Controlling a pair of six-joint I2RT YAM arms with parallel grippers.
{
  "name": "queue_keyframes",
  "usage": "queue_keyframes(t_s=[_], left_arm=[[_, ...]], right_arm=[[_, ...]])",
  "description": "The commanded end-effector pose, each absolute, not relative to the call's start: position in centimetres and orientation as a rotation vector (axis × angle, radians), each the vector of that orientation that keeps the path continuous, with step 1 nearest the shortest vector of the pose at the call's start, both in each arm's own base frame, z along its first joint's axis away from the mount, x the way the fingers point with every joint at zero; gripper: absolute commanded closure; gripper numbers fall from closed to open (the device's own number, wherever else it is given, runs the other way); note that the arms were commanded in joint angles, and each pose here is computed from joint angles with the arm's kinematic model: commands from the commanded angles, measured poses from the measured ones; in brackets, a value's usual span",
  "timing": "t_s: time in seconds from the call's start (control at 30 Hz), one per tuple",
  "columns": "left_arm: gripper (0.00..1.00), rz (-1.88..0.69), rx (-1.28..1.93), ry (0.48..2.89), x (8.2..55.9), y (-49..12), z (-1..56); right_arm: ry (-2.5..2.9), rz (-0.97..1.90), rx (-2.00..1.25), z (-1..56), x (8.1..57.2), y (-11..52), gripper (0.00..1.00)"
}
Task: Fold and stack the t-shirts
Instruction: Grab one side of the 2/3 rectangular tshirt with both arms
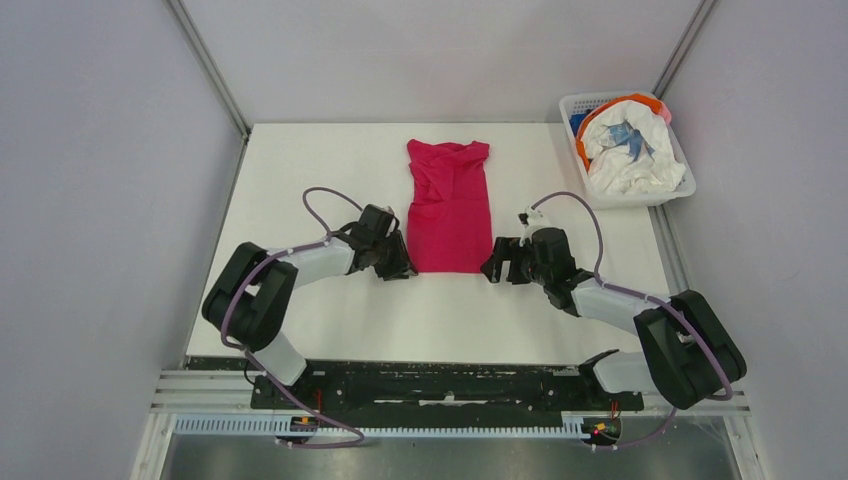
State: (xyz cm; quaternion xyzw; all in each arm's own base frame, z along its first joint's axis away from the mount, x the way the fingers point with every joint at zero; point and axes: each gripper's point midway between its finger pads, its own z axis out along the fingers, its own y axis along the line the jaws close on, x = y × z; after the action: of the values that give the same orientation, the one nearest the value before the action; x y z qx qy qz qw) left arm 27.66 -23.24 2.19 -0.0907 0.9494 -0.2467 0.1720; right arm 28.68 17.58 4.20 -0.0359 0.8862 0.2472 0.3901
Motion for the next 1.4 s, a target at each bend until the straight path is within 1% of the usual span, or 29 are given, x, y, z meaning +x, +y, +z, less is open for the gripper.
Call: queue_keyframes(t_s=[0.0,0.1,0.17,0.2,0.3,0.4,0.47,0.5,0.53,0.57,0.6,0.73,0.97,1.07,1.2,1.37], left_arm=[[0.72,-0.693,-0.266,2.699,27.9,-24.0,1.6],[0.83,-0.633,-0.286,2.695,28.3,-23.5,1.0],[0.95,-0.613,-0.283,2.701,28.6,-23.5,0.7],[0.98,-0.603,-0.282,2.706,28.6,-23.4,0.5],[0.98,-0.56,-0.293,2.714,28.6,-22.9,-0.3],[0.98,-0.526,-0.292,2.701,28.6,-22.3,-0.5],[0.98,-0.511,-0.283,2.683,28.6,-22.0,-0.4],[0.98,-0.51,-0.273,2.673,28.6,-21.9,-0.1],[0.98,-0.503,-0.262,2.668,28.4,-21.8,0.0],[0.98,-0.495,-0.25,2.654,28.2,-21.7,0.3],[0.98,-0.48,-0.24,2.649,27.8,-21.5,0.3],[0.98,-0.45,-0.204,2.666,25.4,-20.7,0.1],[0.98,-0.447,-0.16,2.757,18.0,-19.4,-0.6],[0.98,-0.495,-0.152,2.736,16.5,-19.4,0.4],[0.98,-0.667,-0.077,2.673,14.9,-21.1,2.6],[0.98,-0.713,-0.093,2.618,15.0,-21.3,3.9]], right_arm=[[2.248,0.689,-0.137,4.4,27.8,18.7,0.21],[2.251,0.622,-0.159,3.8,28.1,18.7,0.29],[2.257,0.604,-0.175,3.3,28.3,19.1,0.33],[2.254,0.606,-0.184,3.2,28.4,19.3,0.35],[2.272,0.595,-0.224,2.7,28.6,20.2,0.42],[2.29,0.554,-0.265,1.8,28.7,20.6,0.45],[2.306,0.532,-0.273,1.3,28.8,20.6,0.59],[2.311,0.527,-0.277,1.2,28.8,20.7,0.74],[2.309,0.518,-0.276,1.2,28.7,20.6,0.86],[2.303,0.509,-0.274,1.3,28.5,20.6,0.95],[2.297,0.51,-0.282,1.5,28.1,20.7,1.0],[2.308,0.583,-0.368,1.6,25.3,21.0,1.0],[2.372,0.718,-0.471,0.8,18.6,20.5,1.0],[2.368,0.772,-0.521,1.2,16.6,20.6,1.0],[2.318,0.903,-0.591,2.7,14.7,21.6,1.0],[2.264,0.94,-0.584,4.0,14.9,22.0,1.0]])
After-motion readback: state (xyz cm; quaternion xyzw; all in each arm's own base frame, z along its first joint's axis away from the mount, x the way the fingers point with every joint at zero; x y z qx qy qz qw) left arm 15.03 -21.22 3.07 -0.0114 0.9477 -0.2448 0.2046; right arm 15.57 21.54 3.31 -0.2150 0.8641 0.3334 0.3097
